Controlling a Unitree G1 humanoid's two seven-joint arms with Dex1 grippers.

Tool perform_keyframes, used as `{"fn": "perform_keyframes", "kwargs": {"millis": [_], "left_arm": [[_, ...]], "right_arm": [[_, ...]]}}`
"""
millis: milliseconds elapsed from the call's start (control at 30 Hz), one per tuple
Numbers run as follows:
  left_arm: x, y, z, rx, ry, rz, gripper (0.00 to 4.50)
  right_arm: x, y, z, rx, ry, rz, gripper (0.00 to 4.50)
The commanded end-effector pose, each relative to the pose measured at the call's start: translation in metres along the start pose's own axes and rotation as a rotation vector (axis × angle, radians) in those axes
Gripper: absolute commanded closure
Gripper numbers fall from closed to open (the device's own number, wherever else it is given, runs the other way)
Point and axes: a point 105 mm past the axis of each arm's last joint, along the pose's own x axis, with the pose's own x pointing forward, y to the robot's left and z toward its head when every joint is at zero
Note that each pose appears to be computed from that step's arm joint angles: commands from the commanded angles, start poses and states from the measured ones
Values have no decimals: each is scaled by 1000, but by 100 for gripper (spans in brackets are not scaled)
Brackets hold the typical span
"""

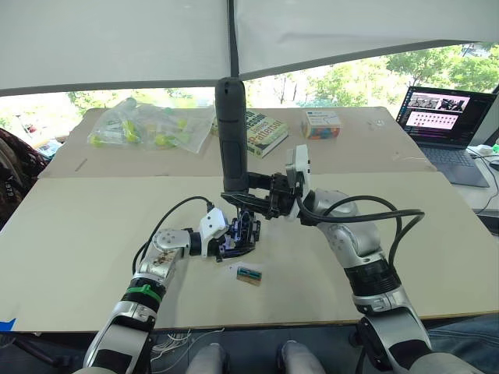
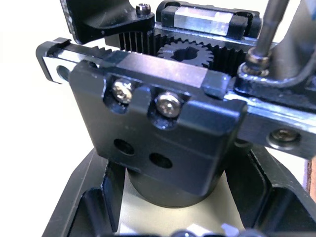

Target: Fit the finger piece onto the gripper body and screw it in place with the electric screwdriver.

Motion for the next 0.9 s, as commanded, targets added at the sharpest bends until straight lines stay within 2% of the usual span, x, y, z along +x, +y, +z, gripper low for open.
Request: {"fn": "perform_keyframes", "kwargs": {"millis": [33,200,500,633,833,900], "left_arm": [[0,-2,-4,-13,10,2,205],[0,0,-6,-12,15,23,205],[-2,4,-14,-23,51,61,205],[-2,4,-16,-30,58,65,205],[-1,4,-16,-53,48,70,205],[-2,7,-13,-61,31,89,111]], "right_arm": [[-11,2,-37,77,134,-12,259],[-6,5,-16,30,66,25,259],[2,17,67,-98,-187,153,259],[2,14,79,-114,-237,153,259],[-4,14,82,-124,-246,161,259],[-7,14,87,-128,-266,168,259]]}}
